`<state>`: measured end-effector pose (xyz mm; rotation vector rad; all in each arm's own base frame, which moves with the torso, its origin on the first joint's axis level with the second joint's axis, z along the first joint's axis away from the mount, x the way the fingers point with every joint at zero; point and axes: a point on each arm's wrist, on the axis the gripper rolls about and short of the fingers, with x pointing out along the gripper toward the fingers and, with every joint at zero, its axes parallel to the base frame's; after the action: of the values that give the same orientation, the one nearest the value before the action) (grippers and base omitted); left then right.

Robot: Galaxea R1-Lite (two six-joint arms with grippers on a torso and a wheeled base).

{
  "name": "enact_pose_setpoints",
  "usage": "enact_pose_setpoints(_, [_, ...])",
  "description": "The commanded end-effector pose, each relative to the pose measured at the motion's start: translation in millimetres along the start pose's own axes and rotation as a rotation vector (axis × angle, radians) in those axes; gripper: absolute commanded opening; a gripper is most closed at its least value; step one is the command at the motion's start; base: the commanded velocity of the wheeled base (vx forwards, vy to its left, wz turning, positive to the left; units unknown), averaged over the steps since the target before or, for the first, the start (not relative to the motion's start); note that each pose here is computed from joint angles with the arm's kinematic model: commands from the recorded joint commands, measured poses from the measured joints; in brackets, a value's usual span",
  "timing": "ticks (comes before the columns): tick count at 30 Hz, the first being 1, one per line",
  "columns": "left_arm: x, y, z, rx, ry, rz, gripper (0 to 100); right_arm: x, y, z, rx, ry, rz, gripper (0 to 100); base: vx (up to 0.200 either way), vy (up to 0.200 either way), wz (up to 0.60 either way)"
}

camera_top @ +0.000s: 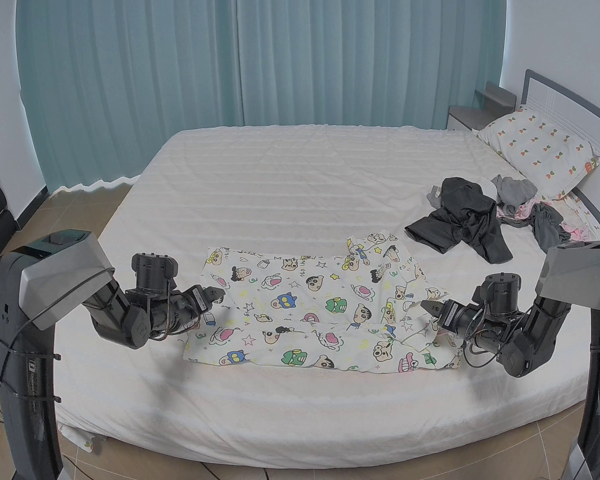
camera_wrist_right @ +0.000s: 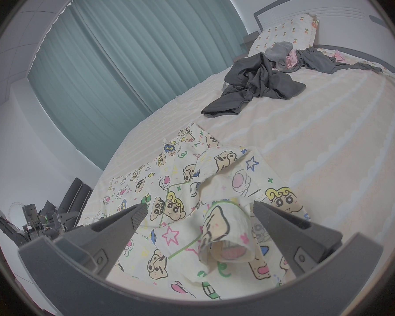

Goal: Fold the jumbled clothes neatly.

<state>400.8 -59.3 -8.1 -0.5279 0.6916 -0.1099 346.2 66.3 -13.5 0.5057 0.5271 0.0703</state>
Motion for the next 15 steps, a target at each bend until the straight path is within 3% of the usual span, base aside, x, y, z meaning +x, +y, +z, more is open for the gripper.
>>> enact_pose_setpoints(1, [-35.9, 6.1, -11.5, 0.18, 0.111, -0.106, 100, -10.0, 1.7, 4.3, 0.008, -0.012, 0.006, 100, 0.0, 0.0, 0.0])
enact_pose_setpoints(5, [-33.3, 7.0, -16.2, 0.254, 0.128, -0.12, 100, -10.7, 1.4, 0.8, 0.006, 0.001, 0.003, 100, 0.0, 0.0, 0.0])
enact_pose_setpoints(15, [-13.7, 16.5, -20.8, 0.309, 0.124, -0.064, 100, -13.6, 5.0, -4.4, -0.002, 0.002, 0.02, 100, 0.0, 0.0, 0.0])
